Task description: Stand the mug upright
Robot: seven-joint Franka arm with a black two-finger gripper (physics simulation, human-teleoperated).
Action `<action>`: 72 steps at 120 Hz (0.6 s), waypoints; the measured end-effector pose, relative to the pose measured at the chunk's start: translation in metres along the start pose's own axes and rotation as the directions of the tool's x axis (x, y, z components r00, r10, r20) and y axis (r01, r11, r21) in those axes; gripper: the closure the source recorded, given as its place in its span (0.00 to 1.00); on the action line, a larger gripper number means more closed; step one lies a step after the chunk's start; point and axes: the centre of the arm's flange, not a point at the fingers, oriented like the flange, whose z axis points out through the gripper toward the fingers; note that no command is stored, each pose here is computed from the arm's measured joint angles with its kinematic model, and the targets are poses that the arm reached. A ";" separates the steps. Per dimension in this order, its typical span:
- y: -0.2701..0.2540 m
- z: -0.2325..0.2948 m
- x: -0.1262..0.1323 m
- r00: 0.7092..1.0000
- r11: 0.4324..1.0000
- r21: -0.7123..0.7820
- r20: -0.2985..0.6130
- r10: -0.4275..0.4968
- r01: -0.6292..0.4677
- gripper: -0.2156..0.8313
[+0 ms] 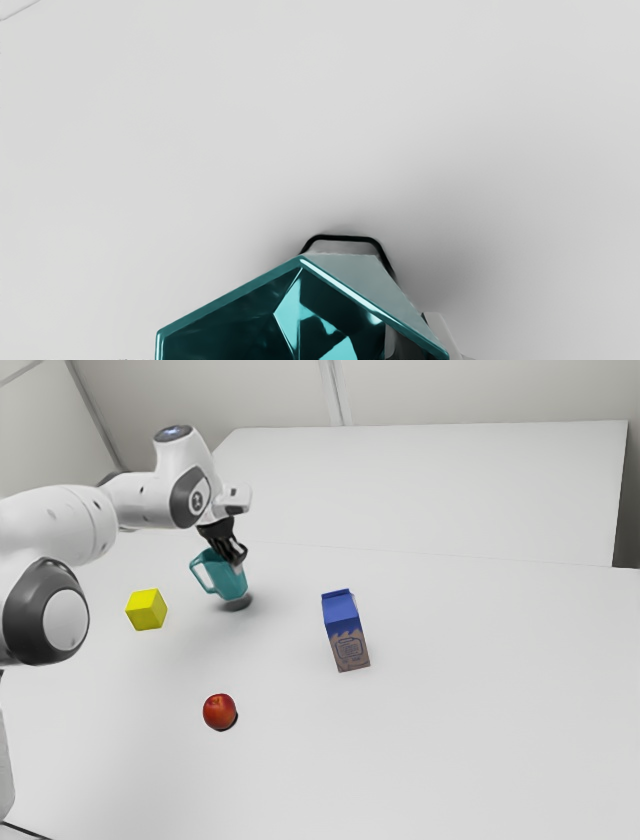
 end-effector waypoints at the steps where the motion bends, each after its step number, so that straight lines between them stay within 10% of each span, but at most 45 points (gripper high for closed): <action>1: 0.000 0.001 0.000 1.000 1.000 0.002 0.002 -0.002 0.002 0.96; 48: 0.001 0.018 -0.006 0.992 0.992 0.035 0.025 -0.121 0.120 0.96; 72: 0.003 0.027 -0.009 0.984 0.985 0.028 0.037 -0.171 0.170 0.61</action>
